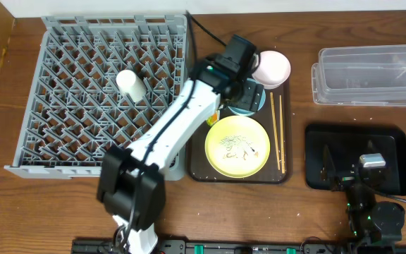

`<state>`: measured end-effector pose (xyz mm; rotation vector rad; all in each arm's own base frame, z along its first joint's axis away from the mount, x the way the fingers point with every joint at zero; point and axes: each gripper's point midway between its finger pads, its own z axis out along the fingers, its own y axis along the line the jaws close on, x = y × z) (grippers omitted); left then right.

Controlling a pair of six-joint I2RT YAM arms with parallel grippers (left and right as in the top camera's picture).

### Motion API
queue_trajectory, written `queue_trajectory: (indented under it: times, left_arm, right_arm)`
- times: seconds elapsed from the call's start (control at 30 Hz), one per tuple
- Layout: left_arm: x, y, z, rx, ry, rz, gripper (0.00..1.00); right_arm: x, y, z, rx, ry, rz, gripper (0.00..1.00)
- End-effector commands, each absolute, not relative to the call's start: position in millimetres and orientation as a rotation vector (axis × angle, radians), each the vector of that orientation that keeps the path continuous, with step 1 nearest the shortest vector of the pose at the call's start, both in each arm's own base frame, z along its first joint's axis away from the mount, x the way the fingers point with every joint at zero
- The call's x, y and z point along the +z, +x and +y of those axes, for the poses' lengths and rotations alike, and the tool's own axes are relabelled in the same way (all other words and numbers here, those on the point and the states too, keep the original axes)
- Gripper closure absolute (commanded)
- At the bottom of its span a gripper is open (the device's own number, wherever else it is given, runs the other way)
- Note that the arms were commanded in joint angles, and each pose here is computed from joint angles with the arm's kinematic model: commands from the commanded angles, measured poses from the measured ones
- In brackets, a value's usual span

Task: Sort waste into correct bins and load items into the dishwasher
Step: 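Move the left gripper back to the light-blue bowl on the tray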

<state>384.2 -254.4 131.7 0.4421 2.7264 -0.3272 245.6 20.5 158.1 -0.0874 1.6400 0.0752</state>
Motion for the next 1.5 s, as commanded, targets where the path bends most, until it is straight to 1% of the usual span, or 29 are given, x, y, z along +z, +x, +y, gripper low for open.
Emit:
queue_trajectory:
  times: [0.0, 0.07, 0.17, 0.23, 0.37, 0.53, 0.7, 0.9, 0.97, 1.0, 1.27, 1.4, 1.47]
  left_arm:
    - [93, 382, -264, -0.286, 0.47, 2.787, 0.16]
    - [74, 386, -271, -0.284, 0.483, 2.795, 0.16]
    - [64, 393, -280, -0.305, 0.488, 2.777, 0.22]
    - [61, 397, -287, -0.341, 0.495, 2.761, 0.23]
    - [63, 400, -301, -0.434, 0.525, 2.727, 0.23]
    - [55, 401, -302, -0.431, 0.525, 2.736, 0.23]
    - [33, 399, -303, -0.417, 0.524, 2.774, 0.23]
    - [33, 401, -312, -0.462, 0.509, 2.756, 0.25]
    - [34, 403, -314, -0.467, 0.511, 2.744, 0.29]
    - [32, 403, -315, -0.467, 0.512, 2.744, 0.3]
    - [3, 399, -312, -0.44, 0.514, 2.802, 0.3]
    - [0, 399, -312, -0.443, 0.478, 2.814, 0.4]
    - [0, 400, -312, -0.445, 0.477, 2.81, 0.48]
  right_arm:
    - [157, 245, 23, 0.076, -0.1, 1.64, 0.01]
    - [157, 245, 23, 0.076, -0.1, 1.64, 0.01]
    - [157, 245, 23, 0.076, -0.1, 1.64, 0.01]
    - [157, 245, 23, 0.076, -0.1, 1.64, 0.01]
    - [157, 245, 23, 0.076, -0.1, 1.64, 0.01]
    - [157, 245, 23, 0.076, -0.1, 1.64, 0.01]
    - [157, 245, 23, 0.076, -0.1, 1.64, 0.01]
    - [157, 245, 23, 0.076, -0.1, 1.64, 0.01]
    - [157, 245, 23, 0.076, -0.1, 1.64, 0.01]
    - [157, 245, 23, 0.076, -0.1, 1.64, 0.01]
    - [157, 245, 23, 0.076, -0.1, 1.64, 0.01]
    - [157, 245, 23, 0.076, -0.1, 1.64, 0.01]
    - [157, 245, 23, 0.076, -0.1, 1.64, 0.01]
